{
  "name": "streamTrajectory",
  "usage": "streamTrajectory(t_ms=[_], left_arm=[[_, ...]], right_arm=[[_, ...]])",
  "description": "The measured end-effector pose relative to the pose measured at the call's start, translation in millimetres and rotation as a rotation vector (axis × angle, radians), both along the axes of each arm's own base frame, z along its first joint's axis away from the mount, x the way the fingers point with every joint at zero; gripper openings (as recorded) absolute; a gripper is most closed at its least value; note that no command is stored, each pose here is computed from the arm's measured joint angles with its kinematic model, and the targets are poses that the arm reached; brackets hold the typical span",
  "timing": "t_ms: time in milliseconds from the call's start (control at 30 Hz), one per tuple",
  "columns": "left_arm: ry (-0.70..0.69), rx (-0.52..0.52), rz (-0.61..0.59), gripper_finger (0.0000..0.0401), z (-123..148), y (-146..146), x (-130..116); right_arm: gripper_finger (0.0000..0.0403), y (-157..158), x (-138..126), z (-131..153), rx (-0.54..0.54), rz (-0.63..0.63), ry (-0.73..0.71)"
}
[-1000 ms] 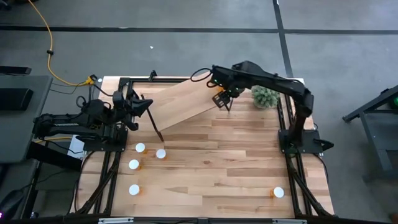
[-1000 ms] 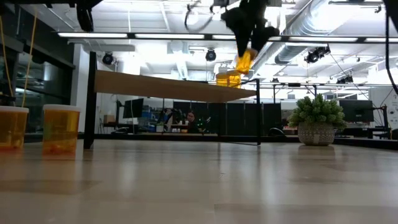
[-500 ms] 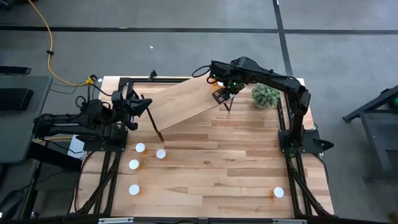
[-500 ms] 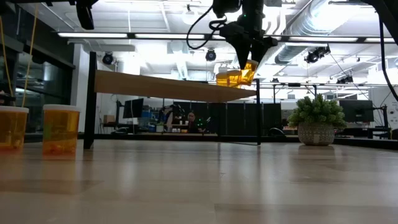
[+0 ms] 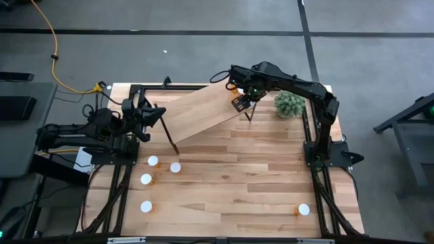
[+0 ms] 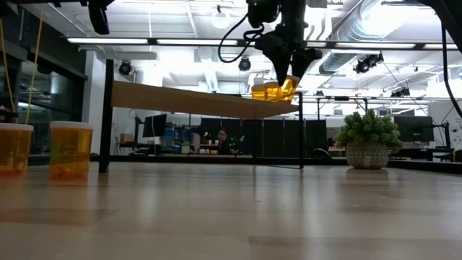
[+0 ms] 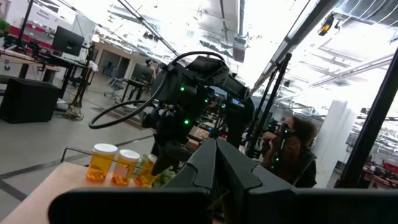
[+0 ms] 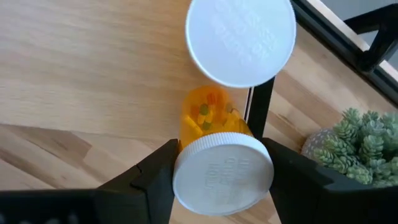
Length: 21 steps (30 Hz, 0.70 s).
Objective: Pick and place medicine bottles onto shelf by color
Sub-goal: Put the pill bottle on the shelf aligned with the other pill bottles
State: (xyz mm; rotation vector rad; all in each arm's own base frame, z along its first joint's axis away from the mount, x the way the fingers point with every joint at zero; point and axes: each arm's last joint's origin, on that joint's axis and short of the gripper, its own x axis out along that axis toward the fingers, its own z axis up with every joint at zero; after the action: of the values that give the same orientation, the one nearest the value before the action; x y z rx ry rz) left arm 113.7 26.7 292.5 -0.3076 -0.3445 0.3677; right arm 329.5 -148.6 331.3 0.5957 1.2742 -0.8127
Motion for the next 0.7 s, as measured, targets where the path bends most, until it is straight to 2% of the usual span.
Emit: streamTrajectory(t_ms=[700], left_arm=[[0.000, 0.000, -0.001, 0.0000, 0.0, 0.0, 0.0]], right_arm=[[0.0262, -3.3, 4.0, 1.2, -0.065, 0.028, -0.022]])
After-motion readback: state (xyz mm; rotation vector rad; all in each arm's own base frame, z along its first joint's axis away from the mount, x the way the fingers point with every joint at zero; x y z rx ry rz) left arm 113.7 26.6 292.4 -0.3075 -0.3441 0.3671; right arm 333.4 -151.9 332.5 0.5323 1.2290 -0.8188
